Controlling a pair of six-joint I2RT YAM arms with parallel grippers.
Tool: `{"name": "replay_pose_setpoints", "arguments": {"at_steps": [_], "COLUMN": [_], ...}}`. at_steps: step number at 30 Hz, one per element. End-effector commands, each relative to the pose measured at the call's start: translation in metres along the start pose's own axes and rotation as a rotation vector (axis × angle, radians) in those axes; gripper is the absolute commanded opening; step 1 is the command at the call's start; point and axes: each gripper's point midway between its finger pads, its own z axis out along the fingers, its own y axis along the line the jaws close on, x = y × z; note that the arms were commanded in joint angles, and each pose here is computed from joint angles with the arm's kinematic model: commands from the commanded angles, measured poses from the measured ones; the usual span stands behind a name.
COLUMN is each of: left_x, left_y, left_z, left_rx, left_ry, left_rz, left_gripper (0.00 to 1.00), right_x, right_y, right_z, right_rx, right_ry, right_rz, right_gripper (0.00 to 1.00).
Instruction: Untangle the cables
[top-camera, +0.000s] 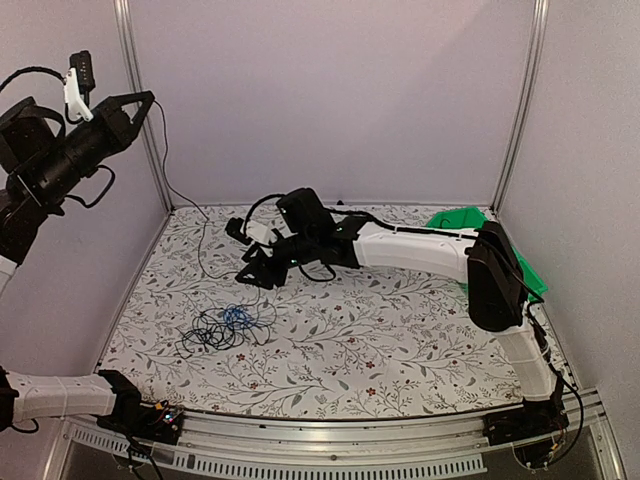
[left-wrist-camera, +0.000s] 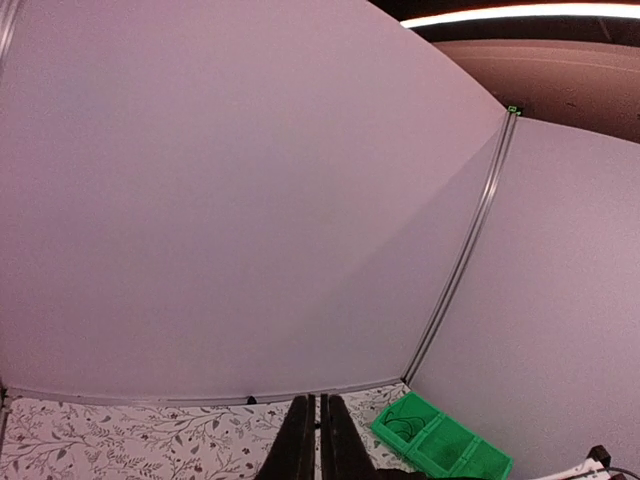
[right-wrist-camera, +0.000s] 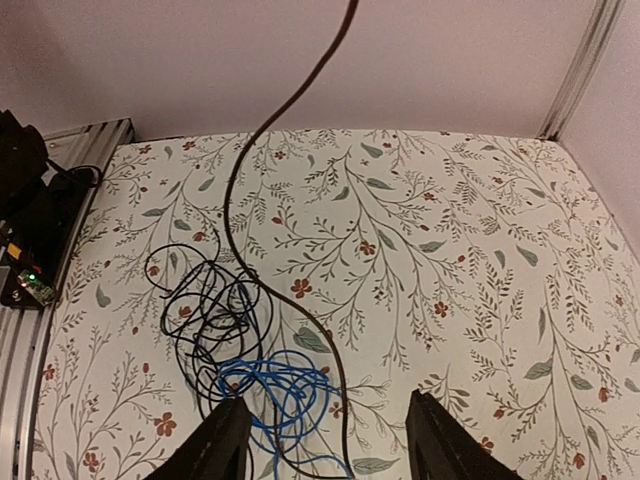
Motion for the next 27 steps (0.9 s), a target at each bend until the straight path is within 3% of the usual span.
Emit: {"name": "replay_pose_setpoints", "arguments": {"at_steps": [1, 3, 10, 15, 17, 21, 24, 27], "left_x": [-0.006, -0.007, -0.01, -0.003, 0.007, 0.061, 0.13, 0.188], "left_y": [-0.003, -0.004, -0.004, 0.001, 0.009, 0.042, 0.068, 0.085], "left_z": [-0.003, -0.003, -0.002, -0.002, -0.001, 0.004, 0.005, -0.001], "left_rx": [0.013, 0.013, 0.008, -0.013, -0.042, -0.158, -0.219, -0.24], "left_ry": [-0.029, -0.03, -0.024, -0.02, -0.004, 0.082, 0.204, 0.292], "left_rz": [-0.02, -0.02, -0.014, -0.009, 0.018, 0.053, 0.044, -0.003], "left_gripper": [0.0, 0.0, 0.0, 0.0, 0.0, 0.51, 0.64, 0.66], "right_x": [0.007, 0.018, 0.032, 0.022, 0.006, -0.032, -0.058, -0.073], "right_y": [-0.008, -0.008, -0.01, -0.012, -0.013, -0.013, -0.02, -0.028], "right_z": [0.001, 0.009, 0.028, 0.025, 0.014, -0.015, -0.037, -0.051], "right_rx": [0.028, 0.02, 0.003, 0.01, 0.016, 0.022, 0.041, 0.056], "right_ry": [0.015, 0.03, 0.036, 0.013, -0.011, -0.069, -0.108, -0.137], "right_rz": [-0.014, -0.004, 0.014, -0.002, -0.011, -0.024, -0.031, -0.016], "right_gripper": [0.6, 0.61, 0.43, 0.05, 0.0, 0.0, 0.0, 0.0]}}
